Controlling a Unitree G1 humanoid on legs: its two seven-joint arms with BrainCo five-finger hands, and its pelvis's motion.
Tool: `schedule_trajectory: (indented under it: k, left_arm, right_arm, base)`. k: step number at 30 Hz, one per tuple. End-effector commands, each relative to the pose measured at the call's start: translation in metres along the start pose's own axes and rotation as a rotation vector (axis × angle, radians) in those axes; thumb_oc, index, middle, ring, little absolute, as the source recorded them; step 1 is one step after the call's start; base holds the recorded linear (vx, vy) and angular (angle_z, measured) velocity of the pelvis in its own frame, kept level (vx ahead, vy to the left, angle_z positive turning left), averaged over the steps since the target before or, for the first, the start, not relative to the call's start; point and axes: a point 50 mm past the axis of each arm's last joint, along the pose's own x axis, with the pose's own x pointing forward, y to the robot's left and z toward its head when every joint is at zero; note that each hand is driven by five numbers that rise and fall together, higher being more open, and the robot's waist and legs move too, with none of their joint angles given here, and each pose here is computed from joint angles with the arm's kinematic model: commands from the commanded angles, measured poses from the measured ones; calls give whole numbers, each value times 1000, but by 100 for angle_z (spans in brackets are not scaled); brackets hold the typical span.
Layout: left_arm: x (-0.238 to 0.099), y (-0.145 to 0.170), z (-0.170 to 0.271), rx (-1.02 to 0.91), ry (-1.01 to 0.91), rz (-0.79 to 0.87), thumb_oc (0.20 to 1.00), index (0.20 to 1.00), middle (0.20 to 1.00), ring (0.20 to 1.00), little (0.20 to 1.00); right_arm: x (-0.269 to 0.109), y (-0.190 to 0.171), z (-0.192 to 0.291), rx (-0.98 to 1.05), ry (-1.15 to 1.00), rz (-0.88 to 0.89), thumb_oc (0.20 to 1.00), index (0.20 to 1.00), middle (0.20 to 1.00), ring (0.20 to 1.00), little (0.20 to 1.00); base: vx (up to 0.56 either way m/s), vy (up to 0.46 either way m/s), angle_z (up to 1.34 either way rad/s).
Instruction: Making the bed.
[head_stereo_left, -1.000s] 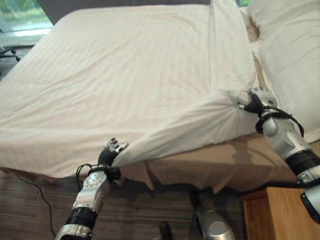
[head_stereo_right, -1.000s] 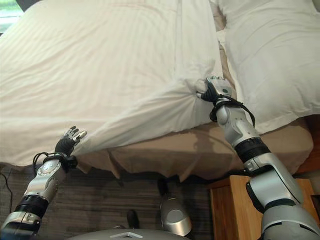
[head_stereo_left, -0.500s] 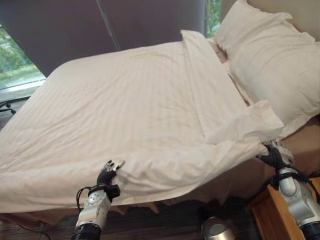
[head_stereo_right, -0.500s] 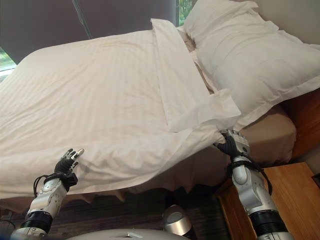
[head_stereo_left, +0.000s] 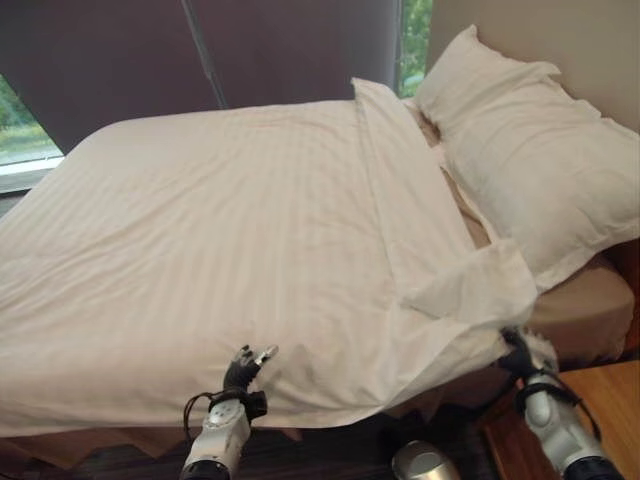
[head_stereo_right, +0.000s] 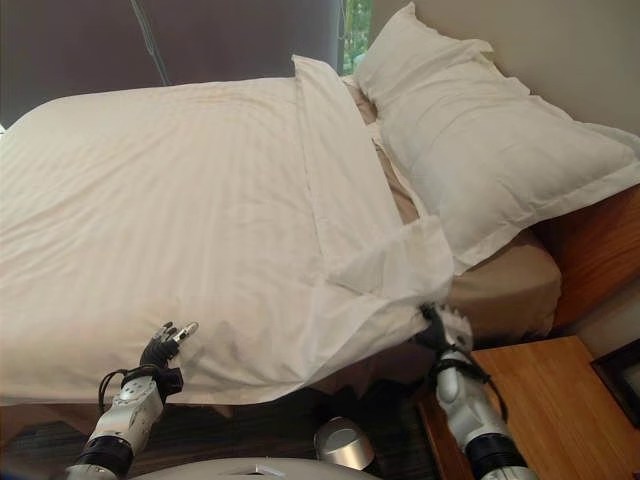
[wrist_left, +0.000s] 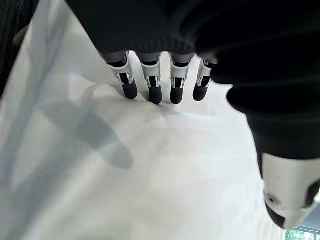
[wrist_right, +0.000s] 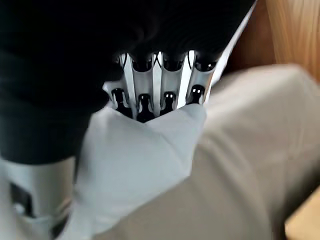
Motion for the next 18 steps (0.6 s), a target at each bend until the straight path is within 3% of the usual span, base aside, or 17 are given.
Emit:
schedule_trajectory:
  k: [1,4,8,12,18]
  left_arm:
    - [5,-5,17,-24,-77,14,1000,1000,1000,1000,1000]
    - [6,-24,19,-19,-77,-46,1000,1000,1000,1000,1000]
    - [5,-26,17,-20,-70,-66,1000,1000,1000,1000,1000]
    - [5,-18,19,-32,-71,-52,1000,1000,1000,1000,1000]
    - [6,-6,17,-22,-63,-25,1000,1000,1000,1000,1000]
  right_arm:
    - [-78,60,-85,-190,324,367,1000,1000,1000,1000,1000]
    - [-136,94,-118,-202,638,639,1000,1000,1000,1000,1000]
    - [-154,94,-132,-156,789,669,1000,1000,1000,1000,1000]
    - [-159,72,-158,-91,972,551,1000,1000,1000,1000,1000]
    - [-133,44,-168,-38,959,366,1000,1000,1000,1000,1000]
  base:
    - [-34,7,2]
    - [-40,11,10]
    - [-11,8,13]
    - [0,0,0]
    - [0,0,0]
